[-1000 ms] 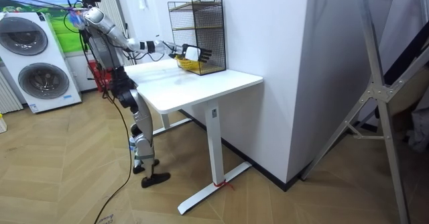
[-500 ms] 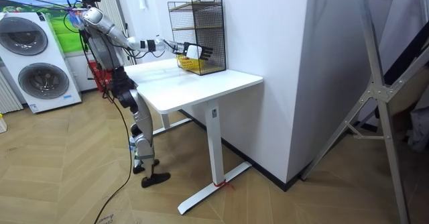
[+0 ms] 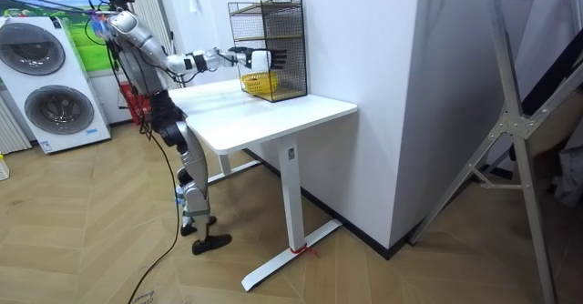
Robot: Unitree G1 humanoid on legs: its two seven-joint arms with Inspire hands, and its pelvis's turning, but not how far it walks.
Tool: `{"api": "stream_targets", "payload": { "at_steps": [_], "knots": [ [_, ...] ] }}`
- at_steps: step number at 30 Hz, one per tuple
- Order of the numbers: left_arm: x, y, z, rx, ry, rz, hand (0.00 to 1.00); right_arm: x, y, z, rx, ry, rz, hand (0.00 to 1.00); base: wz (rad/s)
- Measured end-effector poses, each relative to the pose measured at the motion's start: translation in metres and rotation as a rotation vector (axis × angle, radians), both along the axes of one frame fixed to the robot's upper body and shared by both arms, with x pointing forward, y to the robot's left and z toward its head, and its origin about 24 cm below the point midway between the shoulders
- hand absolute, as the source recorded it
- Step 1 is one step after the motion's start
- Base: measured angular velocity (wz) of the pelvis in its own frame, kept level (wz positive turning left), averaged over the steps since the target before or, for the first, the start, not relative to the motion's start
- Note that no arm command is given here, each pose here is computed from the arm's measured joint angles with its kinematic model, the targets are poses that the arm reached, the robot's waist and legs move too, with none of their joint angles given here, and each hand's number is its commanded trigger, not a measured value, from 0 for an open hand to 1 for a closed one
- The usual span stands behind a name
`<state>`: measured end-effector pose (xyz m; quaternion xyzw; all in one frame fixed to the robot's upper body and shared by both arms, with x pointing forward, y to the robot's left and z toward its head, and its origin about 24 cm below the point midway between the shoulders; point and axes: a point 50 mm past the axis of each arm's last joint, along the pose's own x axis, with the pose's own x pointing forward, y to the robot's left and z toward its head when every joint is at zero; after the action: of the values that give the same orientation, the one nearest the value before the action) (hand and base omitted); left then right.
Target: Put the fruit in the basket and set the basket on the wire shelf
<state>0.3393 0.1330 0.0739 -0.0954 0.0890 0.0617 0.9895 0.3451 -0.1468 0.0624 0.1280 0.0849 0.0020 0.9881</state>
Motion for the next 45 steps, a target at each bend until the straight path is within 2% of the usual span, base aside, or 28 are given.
{"api": "stream_targets", "payload": {
  "at_steps": [3,10,18,27,31,36,41,45],
  "knots": [
    [-0.015,0.003,-0.007,0.011,-0.012,-0.022,0.0,-0.014,-0.003,-0.007,-0.02,-0.007,0.008,0.0,0.0],
    [-0.035,0.004,0.001,0.033,-0.094,-0.068,0.0,-0.033,-0.005,0.0,-0.034,-0.082,0.032,0.0,0.0],
    [-0.059,0.005,-0.028,0.028,-0.021,-0.131,0.0,-0.062,-0.008,-0.017,-0.094,-0.065,0.081,0.0,0.0],
    [-0.088,0.004,-0.038,-0.003,-0.06,-0.189,0.0,-0.086,-0.009,-0.019,-0.091,-0.113,0.113,0.0,0.0],
    [-0.109,0.01,-0.05,0.004,-0.038,-0.22,0.0,-0.103,-0.012,-0.024,-0.095,-0.118,0.109,0.0,0.0],
    [-0.14,0.023,-0.07,0.03,0.06,-0.244,0.0,-0.123,-0.022,-0.042,-0.153,-0.043,0.099,0.0,-0.02],
    [-0.149,0.027,-0.063,0.028,0.003,-0.268,0.0,-0.132,-0.026,-0.026,-0.189,-0.128,0.124,0.0,0.0],
    [-0.155,0.036,-0.064,0.03,-0.015,-0.221,0.0,-0.143,-0.03,-0.025,-0.193,-0.145,0.118,0.0,0.0]
  ]
}}
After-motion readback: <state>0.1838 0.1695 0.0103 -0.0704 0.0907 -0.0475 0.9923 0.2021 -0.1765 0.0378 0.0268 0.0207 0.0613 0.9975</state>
